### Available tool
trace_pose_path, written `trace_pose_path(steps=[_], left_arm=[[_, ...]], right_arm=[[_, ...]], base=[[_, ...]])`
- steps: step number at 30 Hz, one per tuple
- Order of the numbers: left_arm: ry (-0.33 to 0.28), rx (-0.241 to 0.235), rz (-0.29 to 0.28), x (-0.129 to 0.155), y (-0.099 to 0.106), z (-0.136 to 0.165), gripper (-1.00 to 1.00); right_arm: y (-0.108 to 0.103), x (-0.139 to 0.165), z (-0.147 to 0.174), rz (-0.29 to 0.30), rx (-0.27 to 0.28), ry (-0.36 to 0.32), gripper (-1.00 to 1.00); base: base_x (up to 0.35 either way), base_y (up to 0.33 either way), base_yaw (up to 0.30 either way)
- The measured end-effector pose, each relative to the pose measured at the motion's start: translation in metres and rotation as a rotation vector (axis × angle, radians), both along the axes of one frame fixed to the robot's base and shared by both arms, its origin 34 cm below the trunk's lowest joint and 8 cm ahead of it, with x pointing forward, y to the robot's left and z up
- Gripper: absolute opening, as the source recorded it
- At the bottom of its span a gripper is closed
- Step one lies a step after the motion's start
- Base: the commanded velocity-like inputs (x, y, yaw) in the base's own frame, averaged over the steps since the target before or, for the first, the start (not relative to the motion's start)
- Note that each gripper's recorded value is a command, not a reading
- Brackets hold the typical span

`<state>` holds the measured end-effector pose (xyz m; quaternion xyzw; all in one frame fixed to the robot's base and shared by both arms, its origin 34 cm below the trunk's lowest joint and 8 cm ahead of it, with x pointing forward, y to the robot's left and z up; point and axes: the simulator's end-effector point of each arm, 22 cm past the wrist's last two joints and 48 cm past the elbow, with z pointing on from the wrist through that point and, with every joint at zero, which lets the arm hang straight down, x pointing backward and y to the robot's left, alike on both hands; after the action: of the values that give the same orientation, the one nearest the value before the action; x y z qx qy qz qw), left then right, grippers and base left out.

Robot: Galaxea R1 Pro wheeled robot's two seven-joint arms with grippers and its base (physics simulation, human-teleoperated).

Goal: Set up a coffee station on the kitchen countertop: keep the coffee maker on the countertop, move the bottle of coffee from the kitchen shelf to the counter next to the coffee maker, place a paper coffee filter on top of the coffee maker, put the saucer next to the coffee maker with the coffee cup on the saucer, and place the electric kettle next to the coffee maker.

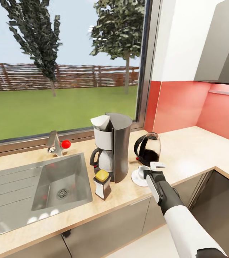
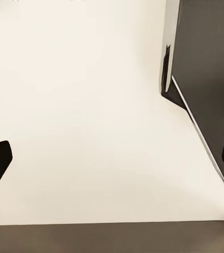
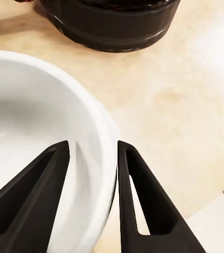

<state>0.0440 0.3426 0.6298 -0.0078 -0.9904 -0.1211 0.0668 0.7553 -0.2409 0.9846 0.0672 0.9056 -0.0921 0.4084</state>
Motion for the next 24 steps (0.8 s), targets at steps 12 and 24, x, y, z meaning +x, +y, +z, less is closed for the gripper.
trace_pose_path(steps=[12, 24], left_arm=[[0.000, -0.001, 0.000, 0.000, -0.001, 0.000, 1.00], [0.000, -0.001, 0.000, 0.000, -0.001, 0.000, 1.00]], right_arm=[[0.000, -0.001, -0.002, 0.001, -0.001, 0.005, -1.00], [0.000, -0.001, -0.012, -0.003, 0.002, -0.008, -1.00]], base=[[0.068, 0.000, 0.000], [0.000, 0.000, 0.000]])
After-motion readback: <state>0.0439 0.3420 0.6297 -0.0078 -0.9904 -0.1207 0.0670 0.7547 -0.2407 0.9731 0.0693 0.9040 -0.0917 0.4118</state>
